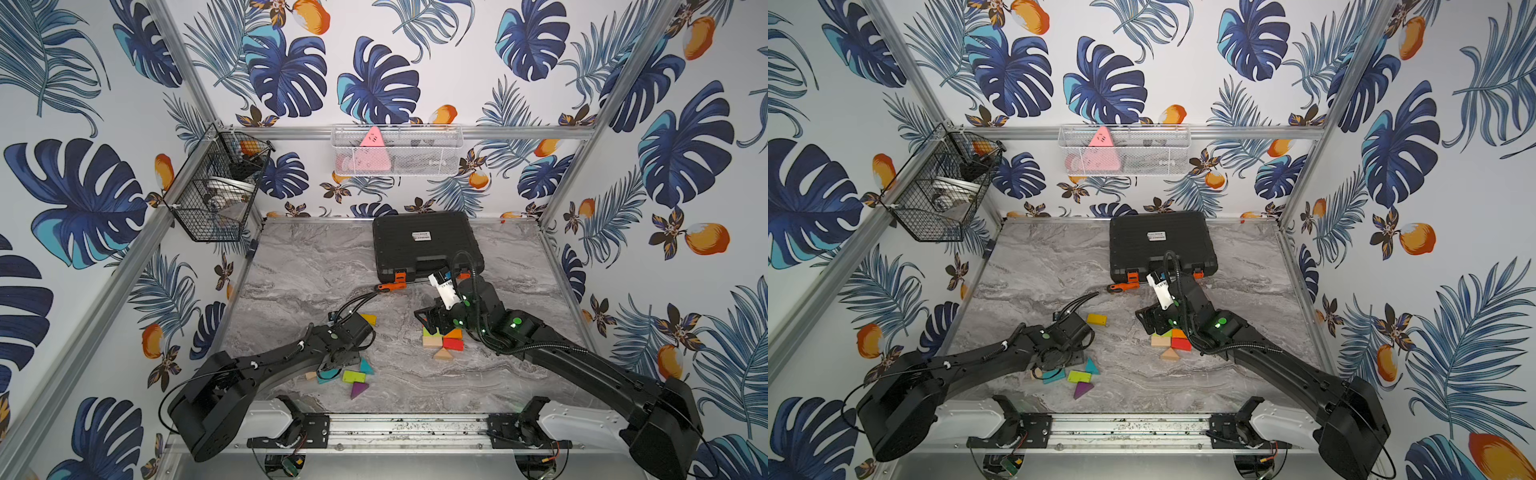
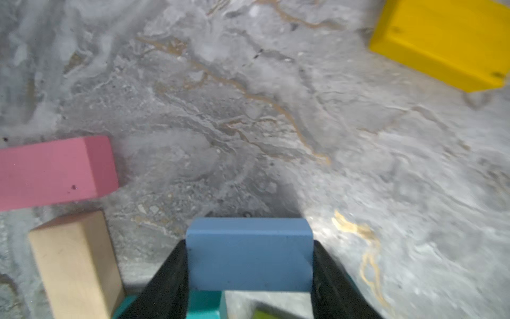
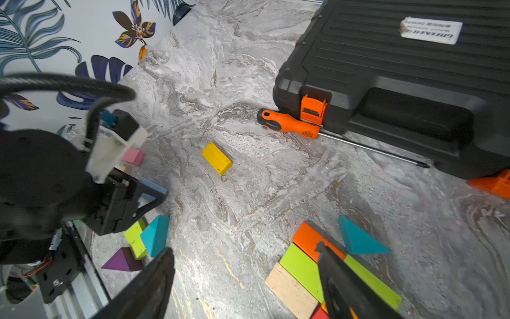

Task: Assemble a piece of candy with building blocks
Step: Pick up the building block from the center of the board, then assemble the building block at the center of the board.

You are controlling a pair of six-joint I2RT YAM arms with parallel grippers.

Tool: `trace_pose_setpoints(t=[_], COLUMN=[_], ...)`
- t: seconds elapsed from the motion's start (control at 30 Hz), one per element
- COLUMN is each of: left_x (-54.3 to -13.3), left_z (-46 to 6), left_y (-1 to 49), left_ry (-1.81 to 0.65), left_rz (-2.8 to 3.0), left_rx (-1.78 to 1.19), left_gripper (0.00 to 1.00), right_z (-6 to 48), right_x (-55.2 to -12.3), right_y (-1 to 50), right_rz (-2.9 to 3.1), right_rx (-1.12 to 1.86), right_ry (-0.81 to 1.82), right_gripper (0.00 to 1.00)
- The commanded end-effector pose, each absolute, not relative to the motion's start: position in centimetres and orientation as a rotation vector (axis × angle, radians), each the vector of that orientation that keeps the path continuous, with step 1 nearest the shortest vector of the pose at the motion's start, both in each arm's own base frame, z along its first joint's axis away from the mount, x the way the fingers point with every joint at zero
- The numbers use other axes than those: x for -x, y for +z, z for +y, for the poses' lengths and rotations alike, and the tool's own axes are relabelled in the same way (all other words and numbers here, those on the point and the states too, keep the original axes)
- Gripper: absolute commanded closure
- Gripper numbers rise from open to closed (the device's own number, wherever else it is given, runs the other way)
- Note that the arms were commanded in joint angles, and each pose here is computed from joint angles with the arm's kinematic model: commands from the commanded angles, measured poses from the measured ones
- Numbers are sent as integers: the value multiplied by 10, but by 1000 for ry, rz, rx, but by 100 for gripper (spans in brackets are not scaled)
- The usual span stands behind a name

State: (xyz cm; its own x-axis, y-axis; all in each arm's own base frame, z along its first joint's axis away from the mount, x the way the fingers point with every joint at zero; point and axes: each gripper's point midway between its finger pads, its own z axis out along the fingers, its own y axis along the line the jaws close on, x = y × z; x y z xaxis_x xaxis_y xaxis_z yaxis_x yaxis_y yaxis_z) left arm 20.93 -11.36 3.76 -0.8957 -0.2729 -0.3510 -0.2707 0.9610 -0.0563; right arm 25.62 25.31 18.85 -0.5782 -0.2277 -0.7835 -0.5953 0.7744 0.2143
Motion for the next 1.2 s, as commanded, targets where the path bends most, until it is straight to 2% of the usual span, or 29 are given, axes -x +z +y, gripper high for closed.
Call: trace_pose_setpoints(t=[0.0,0.2,0.4,0.6,0.87,1.17], left_x=[-215,-243,-278,-302,-316,-321], left_z=[-128,-195,-233,-268,-258,-239], left_y=[65,101,84,46,29,21], left_ry=[-70,-260,-184,-160,-29,-20], left_rz=[2723,2655,2695,2759,2776,2787], left_rx=[291,96,-37,-163,-190,-150], left_gripper=[52,51,52,52,51,51], right_z=[240,221,184,164,176,180], right_x=[-260,-249,-254,-264,-264,-263], right_y=[187,209,227,219,210,203], right_rz=[2162,2148,2073,2054,2082,2105], right_rx=[518,441,310,220,272,290], right_ry=[562,560,421,305,340,349], right_gripper=[16,14,13,13,13,12])
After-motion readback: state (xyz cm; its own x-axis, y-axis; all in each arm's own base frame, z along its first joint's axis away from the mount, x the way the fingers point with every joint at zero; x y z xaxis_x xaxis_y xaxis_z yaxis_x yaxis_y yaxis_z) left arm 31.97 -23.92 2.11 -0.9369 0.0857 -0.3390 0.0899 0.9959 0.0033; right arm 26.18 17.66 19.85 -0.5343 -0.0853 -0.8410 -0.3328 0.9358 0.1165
